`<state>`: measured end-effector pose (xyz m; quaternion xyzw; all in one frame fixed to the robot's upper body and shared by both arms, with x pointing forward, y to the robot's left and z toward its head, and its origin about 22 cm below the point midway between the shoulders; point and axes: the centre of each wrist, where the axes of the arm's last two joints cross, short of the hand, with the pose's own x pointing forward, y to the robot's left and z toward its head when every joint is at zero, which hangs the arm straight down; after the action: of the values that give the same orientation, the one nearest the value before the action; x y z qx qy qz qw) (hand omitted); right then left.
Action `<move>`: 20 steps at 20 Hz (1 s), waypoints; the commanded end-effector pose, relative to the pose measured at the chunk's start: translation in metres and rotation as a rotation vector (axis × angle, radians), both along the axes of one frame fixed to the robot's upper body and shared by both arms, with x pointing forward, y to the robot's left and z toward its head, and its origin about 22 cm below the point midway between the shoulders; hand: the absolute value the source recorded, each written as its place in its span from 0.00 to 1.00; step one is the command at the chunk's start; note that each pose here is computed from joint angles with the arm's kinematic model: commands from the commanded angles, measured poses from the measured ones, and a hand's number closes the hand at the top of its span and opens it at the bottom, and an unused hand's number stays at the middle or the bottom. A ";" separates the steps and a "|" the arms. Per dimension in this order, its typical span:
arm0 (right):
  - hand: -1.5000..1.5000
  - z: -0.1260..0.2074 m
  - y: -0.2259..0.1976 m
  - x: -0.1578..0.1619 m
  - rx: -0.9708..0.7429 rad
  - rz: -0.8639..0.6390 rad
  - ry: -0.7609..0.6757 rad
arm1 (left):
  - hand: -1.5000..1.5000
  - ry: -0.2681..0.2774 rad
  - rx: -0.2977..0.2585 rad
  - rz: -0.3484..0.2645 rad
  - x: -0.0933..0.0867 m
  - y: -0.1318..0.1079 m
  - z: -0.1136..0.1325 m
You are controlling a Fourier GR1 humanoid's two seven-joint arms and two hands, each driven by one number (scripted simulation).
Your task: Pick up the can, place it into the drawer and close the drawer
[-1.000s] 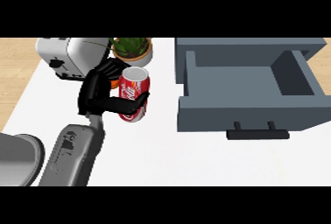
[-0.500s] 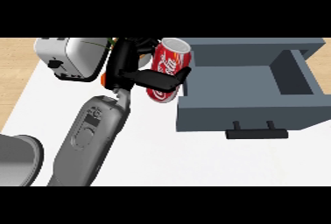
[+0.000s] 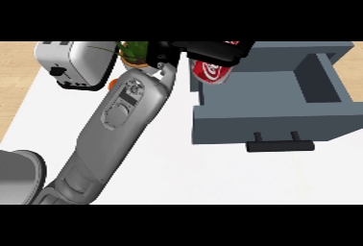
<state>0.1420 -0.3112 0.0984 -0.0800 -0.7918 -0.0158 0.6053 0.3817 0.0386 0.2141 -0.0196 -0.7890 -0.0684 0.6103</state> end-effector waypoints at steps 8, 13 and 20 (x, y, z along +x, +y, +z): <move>0.00 0.011 0.011 0.011 0.005 0.033 -0.008 | 1.00 0.027 0.045 0.011 0.028 -0.042 0.035; 0.00 -0.001 0.004 0.015 -0.029 -0.003 0.000 | 1.00 0.054 0.086 0.010 0.031 -0.054 0.033; 0.00 0.012 0.019 0.014 0.000 0.028 -0.009 | 1.00 0.026 0.144 0.065 0.034 -0.065 0.019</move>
<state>0.1588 -0.2979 0.1051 -0.0703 -0.7946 -0.0030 0.6031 0.4128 -0.0228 0.2403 0.0250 -0.7745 -0.1015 0.6239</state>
